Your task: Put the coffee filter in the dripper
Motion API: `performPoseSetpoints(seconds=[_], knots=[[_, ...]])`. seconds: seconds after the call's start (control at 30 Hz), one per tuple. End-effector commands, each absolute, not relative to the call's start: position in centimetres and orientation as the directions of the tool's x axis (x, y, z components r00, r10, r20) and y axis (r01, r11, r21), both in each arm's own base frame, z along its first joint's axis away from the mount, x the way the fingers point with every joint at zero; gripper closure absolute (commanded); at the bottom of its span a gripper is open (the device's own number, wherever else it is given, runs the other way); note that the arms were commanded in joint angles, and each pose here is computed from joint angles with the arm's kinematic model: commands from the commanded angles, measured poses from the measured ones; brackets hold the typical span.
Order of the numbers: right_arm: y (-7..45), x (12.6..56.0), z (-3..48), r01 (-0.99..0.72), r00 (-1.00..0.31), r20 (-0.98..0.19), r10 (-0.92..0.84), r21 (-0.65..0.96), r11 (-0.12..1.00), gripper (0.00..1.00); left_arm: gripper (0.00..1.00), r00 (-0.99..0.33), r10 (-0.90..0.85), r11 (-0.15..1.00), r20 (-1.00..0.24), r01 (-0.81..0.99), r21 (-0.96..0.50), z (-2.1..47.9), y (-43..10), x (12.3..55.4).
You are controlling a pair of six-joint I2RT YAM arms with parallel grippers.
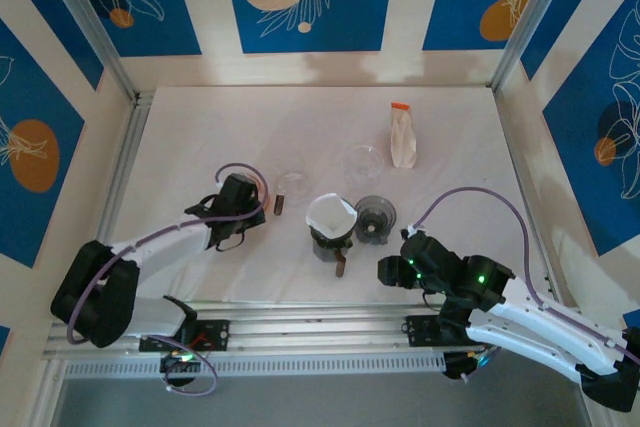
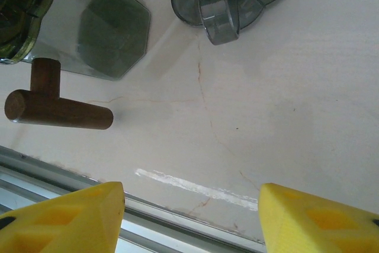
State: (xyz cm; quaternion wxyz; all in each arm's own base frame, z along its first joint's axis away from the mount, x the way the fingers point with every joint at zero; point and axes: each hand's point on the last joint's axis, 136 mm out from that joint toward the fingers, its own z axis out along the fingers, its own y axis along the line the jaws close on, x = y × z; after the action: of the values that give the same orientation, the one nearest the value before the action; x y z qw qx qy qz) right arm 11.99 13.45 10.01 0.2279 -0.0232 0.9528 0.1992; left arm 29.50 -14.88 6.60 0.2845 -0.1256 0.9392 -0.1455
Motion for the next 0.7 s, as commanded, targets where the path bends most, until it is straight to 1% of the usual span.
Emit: performPoseSetpoints(seconds=[0.0,0.07,0.17,0.3,0.4,0.53,0.67], knots=[[14.0,11.6,9.6,-0.133,-0.904,-0.424,0.054,0.399,0.907,0.38,1.00,-0.788,-0.351,0.920,-0.505,-0.191,-0.341,6.9,-13.7,29.1],[14.4,11.6,9.4,-0.139,-0.907,-0.418,0.051,0.412,0.901,0.38,1.00,-0.786,-0.363,0.915,-0.501,-0.197,-0.353,7.0,-13.5,28.6],[15.9,11.6,8.9,-0.174,-0.912,-0.409,0.027,0.447,0.877,0.41,1.00,-0.791,-0.373,0.910,-0.485,-0.211,-0.357,7.4,-13.0,27.4],[18.0,11.8,7.9,-0.232,-0.917,-0.397,-0.028,0.474,0.850,0.41,1.00,-0.795,-0.383,0.906,-0.470,-0.225,-0.358,7.6,-12.4,25.2],[18.6,12.2,7.0,-0.245,-0.916,-0.399,-0.045,0.464,0.851,0.41,1.00,-0.803,-0.384,0.907,-0.457,-0.235,-0.349,7.7,-11.9,23.3],[18.9,12.9,6.2,-0.247,-0.915,-0.401,-0.048,0.462,0.852,0.48,1.00,-0.821,-0.375,0.910,-0.431,-0.238,-0.339,7.1,-11.9,20.9],[19.2,13.5,5.6,-0.249,-0.916,-0.399,-0.045,0.476,0.844,0.56,1.00,-0.828,-0.370,0.911,-0.421,-0.234,-0.340,7.0,-11.9,19.5]])
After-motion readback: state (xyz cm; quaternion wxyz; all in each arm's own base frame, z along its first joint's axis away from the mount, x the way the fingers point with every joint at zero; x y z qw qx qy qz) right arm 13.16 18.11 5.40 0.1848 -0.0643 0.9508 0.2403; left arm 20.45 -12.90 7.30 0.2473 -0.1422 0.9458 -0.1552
